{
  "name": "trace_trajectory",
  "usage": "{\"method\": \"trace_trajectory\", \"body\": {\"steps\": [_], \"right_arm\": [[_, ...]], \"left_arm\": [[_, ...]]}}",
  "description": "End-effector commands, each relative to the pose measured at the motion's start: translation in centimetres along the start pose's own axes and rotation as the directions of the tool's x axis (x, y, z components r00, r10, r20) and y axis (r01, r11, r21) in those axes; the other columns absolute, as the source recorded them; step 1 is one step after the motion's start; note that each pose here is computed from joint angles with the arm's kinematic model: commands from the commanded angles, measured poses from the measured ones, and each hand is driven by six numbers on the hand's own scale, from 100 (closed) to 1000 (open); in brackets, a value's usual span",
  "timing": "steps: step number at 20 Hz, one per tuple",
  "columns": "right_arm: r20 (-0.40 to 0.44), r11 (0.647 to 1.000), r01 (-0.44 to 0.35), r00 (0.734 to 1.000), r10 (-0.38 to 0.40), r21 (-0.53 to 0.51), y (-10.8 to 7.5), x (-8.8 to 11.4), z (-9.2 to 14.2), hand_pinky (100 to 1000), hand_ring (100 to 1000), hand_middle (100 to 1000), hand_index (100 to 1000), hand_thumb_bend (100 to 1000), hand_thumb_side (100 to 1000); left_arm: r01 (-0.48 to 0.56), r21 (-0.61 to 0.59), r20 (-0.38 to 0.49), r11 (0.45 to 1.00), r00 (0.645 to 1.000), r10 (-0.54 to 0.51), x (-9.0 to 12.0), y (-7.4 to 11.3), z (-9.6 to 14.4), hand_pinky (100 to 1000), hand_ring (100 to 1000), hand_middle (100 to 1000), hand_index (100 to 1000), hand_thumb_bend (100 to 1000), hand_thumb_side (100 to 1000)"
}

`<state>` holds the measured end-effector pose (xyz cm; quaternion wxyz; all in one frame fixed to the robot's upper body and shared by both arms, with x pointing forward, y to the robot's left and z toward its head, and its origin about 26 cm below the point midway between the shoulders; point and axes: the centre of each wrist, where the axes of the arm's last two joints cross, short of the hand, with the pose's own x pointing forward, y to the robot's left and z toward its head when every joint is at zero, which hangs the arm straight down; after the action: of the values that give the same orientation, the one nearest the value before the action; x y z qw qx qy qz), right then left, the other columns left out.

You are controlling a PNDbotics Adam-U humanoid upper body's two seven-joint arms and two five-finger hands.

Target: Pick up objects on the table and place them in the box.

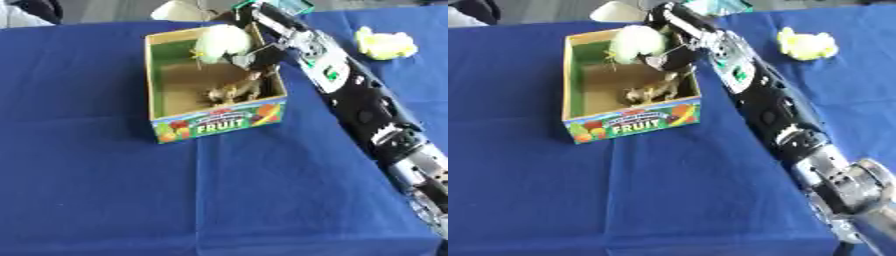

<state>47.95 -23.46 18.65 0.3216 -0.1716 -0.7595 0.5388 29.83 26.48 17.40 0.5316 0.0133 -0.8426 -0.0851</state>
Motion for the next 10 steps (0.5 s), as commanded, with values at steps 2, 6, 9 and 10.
{"method": "trace_trajectory", "body": {"steps": [2, 6, 9, 10], "right_arm": [[0.044, 0.997, -0.057, 0.998, 0.055, 0.048, -0.51, 0.39, -0.43, 758, 711, 578, 683, 457, 314], [0.074, 0.993, -0.073, 0.995, 0.066, 0.091, -0.51, 0.51, -0.49, 781, 753, 657, 768, 584, 397], [0.098, 0.991, -0.072, 0.993, 0.061, 0.115, -0.81, 0.62, -0.45, 803, 787, 721, 814, 630, 428], [0.104, 0.990, -0.070, 0.993, 0.057, 0.123, -0.95, 0.64, -0.40, 810, 797, 738, 822, 639, 430]], "left_arm": [[0.006, -0.006, 0.026, 1.000, 1.000, -0.005, 0.67, 0.07, -0.21, 548, 633, 657, 778, 317, 612], [0.005, -0.007, 0.027, 1.000, 1.000, -0.005, 0.69, 0.06, -0.22, 548, 633, 657, 778, 317, 612], [0.006, -0.007, 0.027, 1.000, 1.000, -0.006, 0.70, 0.06, -0.22, 548, 634, 657, 778, 317, 613], [0.006, -0.006, 0.027, 1.000, 1.000, -0.006, 0.70, 0.07, -0.22, 548, 634, 657, 778, 317, 612]]}}
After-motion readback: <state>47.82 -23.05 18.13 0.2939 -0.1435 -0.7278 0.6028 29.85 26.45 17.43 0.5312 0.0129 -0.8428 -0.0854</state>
